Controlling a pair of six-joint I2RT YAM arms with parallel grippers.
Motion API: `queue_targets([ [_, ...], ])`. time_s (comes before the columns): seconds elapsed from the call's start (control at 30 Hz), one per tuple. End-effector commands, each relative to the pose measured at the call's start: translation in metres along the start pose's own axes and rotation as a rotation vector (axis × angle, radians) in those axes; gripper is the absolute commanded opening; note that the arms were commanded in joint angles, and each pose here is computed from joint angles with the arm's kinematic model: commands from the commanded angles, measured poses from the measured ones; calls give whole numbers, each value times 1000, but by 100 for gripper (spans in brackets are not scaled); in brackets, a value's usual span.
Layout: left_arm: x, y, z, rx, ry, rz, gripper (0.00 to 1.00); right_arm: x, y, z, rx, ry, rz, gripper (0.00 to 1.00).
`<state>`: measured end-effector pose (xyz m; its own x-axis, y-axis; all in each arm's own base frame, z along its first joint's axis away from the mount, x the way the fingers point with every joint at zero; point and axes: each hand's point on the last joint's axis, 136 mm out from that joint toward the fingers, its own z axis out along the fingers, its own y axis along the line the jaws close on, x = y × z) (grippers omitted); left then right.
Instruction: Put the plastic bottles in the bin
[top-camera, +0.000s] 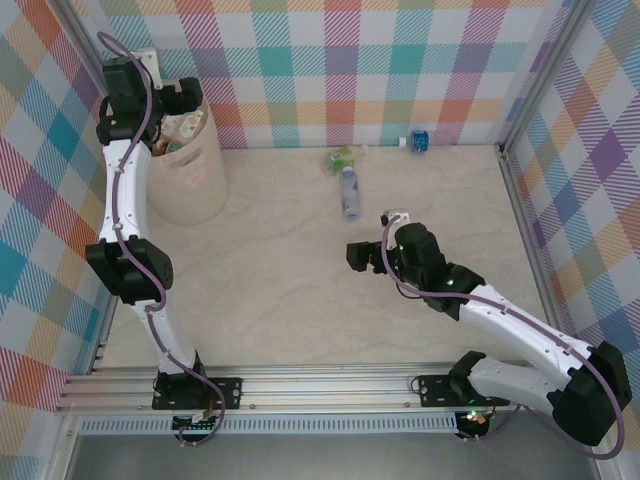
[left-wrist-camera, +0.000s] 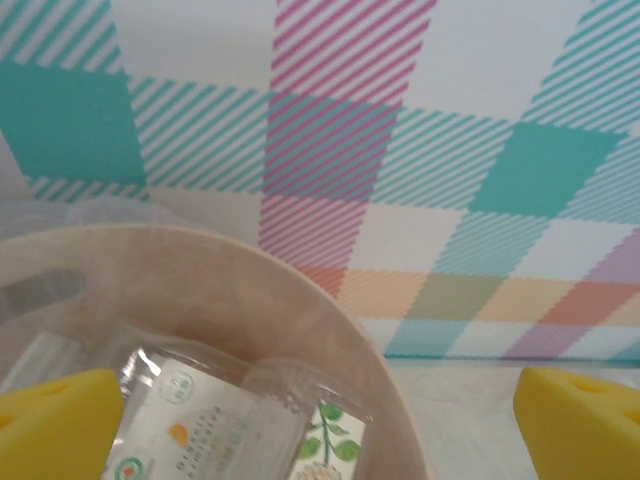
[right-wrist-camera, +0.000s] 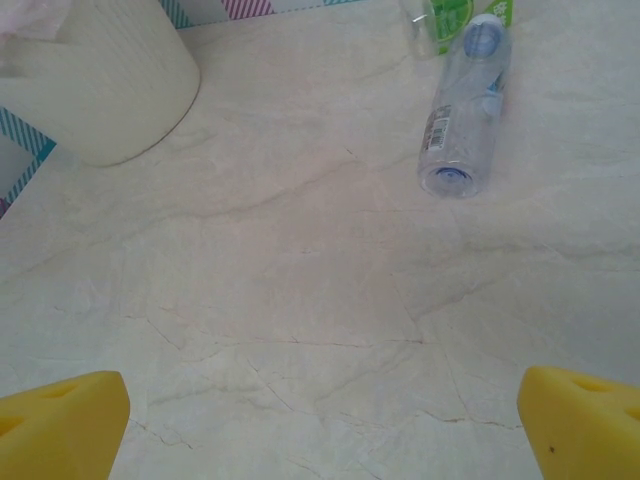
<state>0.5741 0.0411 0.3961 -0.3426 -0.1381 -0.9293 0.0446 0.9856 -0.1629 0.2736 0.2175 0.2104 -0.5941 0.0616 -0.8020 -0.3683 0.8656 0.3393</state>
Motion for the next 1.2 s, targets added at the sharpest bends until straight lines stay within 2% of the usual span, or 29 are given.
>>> queue_targets([
  [0.0, 11, -17, -2, 77, 49, -68, 100, -12, 6, -13, -23, -40, 40, 100],
  [0.4, 50, -37, 11, 172, 187, -219, 100, -11, 4, -15, -25, -34, 27, 100],
  [0.5, 39, -38, 0, 164, 165, -231, 100, -20, -1, -18, -12, -24, 19, 100],
  [0.6, 11, -44, -22, 167, 102, -239, 100, -25, -21, -16, 24, 12, 40, 100],
  [0.73, -22, -72, -55, 289, 36, -330, 100, -29, -53, -9, 63, 53, 122, 100],
  [0.83, -31, -93, -75, 361, 28, -400, 100, -33, -74, -3, 81, 70, 158, 100],
  [1.0, -13, -132, -97, 432, 79, -466, 100, -40, -116, 6, 182, 95, 223, 100],
  [1.17, 42, -167, -108, 469, 184, -519, 100, -55, -144, 22, 219, 101, 313, 100],
])
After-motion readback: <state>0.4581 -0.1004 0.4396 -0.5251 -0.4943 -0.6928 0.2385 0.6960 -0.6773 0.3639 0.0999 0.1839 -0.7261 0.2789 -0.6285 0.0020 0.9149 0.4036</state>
